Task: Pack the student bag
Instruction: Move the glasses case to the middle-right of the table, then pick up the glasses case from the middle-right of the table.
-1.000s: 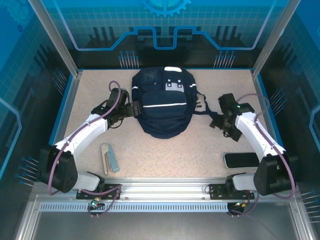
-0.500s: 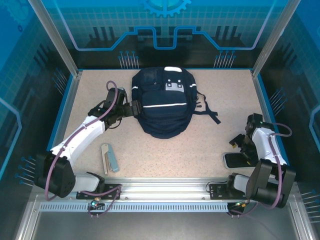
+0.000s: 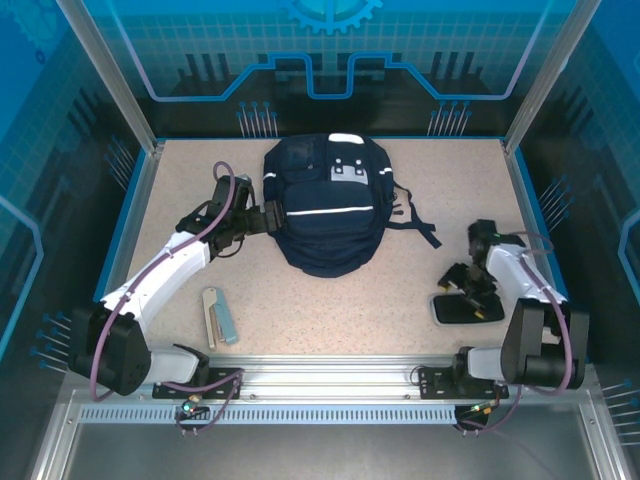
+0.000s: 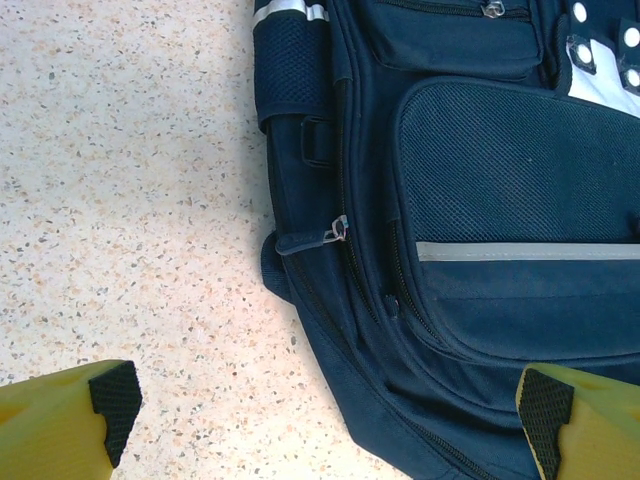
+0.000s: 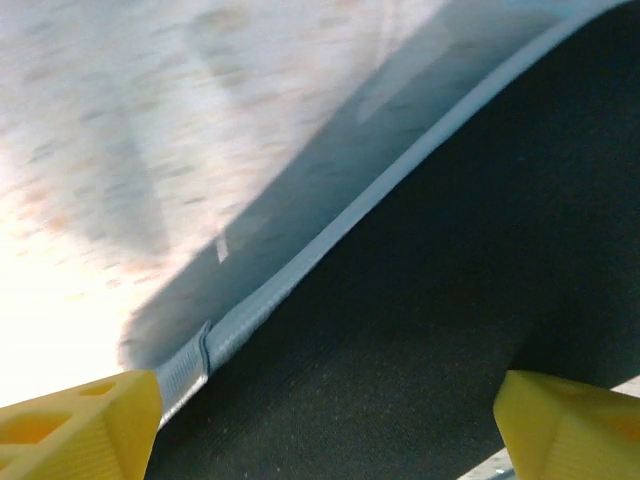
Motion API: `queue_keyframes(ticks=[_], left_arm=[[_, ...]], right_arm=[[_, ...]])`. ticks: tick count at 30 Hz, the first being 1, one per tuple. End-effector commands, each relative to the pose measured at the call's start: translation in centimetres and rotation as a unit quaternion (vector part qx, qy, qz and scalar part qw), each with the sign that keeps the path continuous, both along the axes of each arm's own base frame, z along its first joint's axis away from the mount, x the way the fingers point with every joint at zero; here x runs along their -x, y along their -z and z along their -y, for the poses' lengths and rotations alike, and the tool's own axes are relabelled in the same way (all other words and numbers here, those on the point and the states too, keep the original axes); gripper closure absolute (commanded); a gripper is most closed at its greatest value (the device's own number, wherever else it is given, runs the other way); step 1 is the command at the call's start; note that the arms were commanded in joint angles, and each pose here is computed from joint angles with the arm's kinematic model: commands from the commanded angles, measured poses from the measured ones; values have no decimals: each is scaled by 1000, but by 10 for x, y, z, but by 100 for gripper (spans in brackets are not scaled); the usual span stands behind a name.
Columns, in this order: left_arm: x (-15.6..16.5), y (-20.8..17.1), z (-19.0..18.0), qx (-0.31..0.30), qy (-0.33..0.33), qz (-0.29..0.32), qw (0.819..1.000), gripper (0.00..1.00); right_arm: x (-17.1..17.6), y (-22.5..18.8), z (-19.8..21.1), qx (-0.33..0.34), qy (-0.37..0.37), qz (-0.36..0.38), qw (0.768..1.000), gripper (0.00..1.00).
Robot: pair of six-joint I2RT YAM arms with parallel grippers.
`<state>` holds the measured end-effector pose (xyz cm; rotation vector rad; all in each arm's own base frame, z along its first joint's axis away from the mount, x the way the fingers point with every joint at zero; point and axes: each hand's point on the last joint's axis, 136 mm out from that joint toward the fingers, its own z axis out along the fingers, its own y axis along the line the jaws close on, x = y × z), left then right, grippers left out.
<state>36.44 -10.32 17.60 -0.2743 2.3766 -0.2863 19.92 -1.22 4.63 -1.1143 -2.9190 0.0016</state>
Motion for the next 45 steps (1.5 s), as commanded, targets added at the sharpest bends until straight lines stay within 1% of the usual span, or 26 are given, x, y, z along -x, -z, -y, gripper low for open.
queue_keyframes(ticks=[1,5,8,11,14,16,17,23,30,32,36,39,41,43,45], left_arm=[[1,-14,1,20,-1,8,1000,1],[3,-14,1,21,1,6,1000,1],[5,-14,1,22,1,5,1000,1],[7,-15,1,22,3,6,1000,1],[7,-17,2,26,4,9,1000,1],[7,-18,2,28,4,10,1000,1],[7,-18,2,29,4,11,1000,1],[8,-20,4,32,8,9,999,1],[9,-22,8,37,21,9,999,1],[8,-22,11,42,24,10,999,1],[5,-25,14,49,28,9,998,1],[5,-26,16,52,33,8,998,1],[5,-26,22,53,53,8,997,1],[6,-26,29,52,83,5,995,1],[5,-22,32,44,98,-10,994,1]], right_arm=[[-50,1,-60,-74,-68,58,993,13],[-71,0,-93,-64,-158,48,984,16],[-80,-12,-97,-26,-197,43,979,16],[-89,-36,-98,-1,-217,64,974,15],[-91,-55,-91,48,-220,66,972,7],[-92,-57,-88,67,-216,57,972,0],[-92,-54,-89,69,-214,51,973,0],[-86,-30,-102,63,-210,20,975,0],[-60,-14,-94,62,-182,2,981,0],[-54,-7,-98,45,-174,1,984,0],[-46,10,-112,-12,-151,2,988,0],[-44,15,-116,-24,-139,8,990,1],[-44,15,-115,-24,-137,12,990,4],[-44,17,-114,-24,-138,9,990,10],[-42,18,-111,-21,-137,1,990,16]])
